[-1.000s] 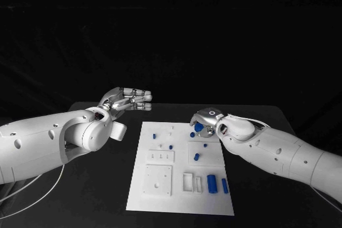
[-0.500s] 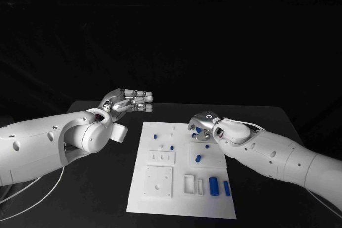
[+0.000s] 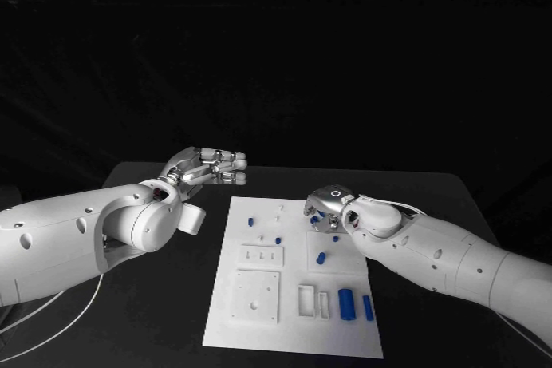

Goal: Assemble the parts on the task board

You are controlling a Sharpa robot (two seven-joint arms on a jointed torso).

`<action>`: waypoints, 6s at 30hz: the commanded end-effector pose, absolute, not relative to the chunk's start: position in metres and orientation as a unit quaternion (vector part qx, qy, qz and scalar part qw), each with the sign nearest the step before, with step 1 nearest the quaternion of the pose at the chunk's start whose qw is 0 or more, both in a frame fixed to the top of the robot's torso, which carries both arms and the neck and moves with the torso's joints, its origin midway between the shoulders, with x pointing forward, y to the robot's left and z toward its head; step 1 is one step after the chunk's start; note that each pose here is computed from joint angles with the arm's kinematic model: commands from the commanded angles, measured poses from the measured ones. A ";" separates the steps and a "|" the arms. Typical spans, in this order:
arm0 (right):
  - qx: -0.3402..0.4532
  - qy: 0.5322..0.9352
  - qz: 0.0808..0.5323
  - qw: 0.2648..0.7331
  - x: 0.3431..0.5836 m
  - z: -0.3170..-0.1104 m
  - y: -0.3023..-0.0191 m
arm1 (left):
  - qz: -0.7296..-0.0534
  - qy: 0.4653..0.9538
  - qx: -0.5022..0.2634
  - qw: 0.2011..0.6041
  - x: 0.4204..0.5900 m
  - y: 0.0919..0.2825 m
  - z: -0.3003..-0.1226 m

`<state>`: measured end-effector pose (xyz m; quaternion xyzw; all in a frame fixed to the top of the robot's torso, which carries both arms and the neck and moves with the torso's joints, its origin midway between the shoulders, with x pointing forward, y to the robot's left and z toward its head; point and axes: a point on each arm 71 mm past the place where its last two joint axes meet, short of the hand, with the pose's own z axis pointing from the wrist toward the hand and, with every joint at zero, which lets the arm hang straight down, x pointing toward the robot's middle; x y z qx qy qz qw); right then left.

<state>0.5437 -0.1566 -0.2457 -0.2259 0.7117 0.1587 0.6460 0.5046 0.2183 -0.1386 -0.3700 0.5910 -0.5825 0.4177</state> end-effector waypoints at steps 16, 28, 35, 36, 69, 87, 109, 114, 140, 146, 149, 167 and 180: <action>-0.235 0.715 0.142 0.642 0.544 -0.248 -0.158 | -0.590 0.592 -0.361 0.413 0.505 0.217 -0.136; -0.234 0.720 0.136 0.639 0.545 -0.250 -0.160 | -0.591 0.593 -0.361 0.410 0.505 0.216 -0.136; -0.234 0.720 0.131 0.640 0.546 -0.250 -0.162 | -0.590 0.594 -0.362 0.411 0.506 0.217 -0.137; -0.234 0.720 0.131 0.640 0.546 -0.250 -0.162 | -0.590 0.594 -0.362 0.411 0.506 0.217 -0.137; -0.208 0.638 0.175 0.720 0.538 -0.227 -0.134 | -0.589 0.596 -0.361 0.409 0.507 0.215 -0.137; -0.195 0.617 0.189 0.738 0.542 -0.219 -0.096 | -0.592 0.598 -0.357 0.405 0.509 0.208 -0.137; -0.196 0.626 0.172 0.735 0.551 -0.223 -0.088 | -0.600 0.595 -0.346 0.407 0.509 0.201 -0.124; -0.196 0.628 0.166 0.734 0.553 -0.223 -0.090 | -0.601 0.595 -0.345 0.407 0.509 0.201 -0.123; -0.193 0.637 0.149 0.732 0.558 -0.224 -0.094 | -0.603 0.596 -0.342 0.406 0.509 0.199 -0.121; -0.195 0.640 0.154 0.728 0.557 -0.225 -0.091 | -0.602 0.596 -0.342 0.406 0.509 0.199 -0.121; -0.197 0.642 0.157 0.724 0.556 -0.225 -0.088 | -0.602 0.596 -0.342 0.406 0.509 0.199 -0.121; -0.185 0.649 0.162 0.720 0.557 -0.226 -0.089 | -0.602 0.596 -0.341 0.407 0.509 0.198 -0.120; -0.154 0.633 0.198 0.732 0.554 -0.218 -0.099 | -0.598 0.594 -0.345 0.412 0.510 0.203 -0.120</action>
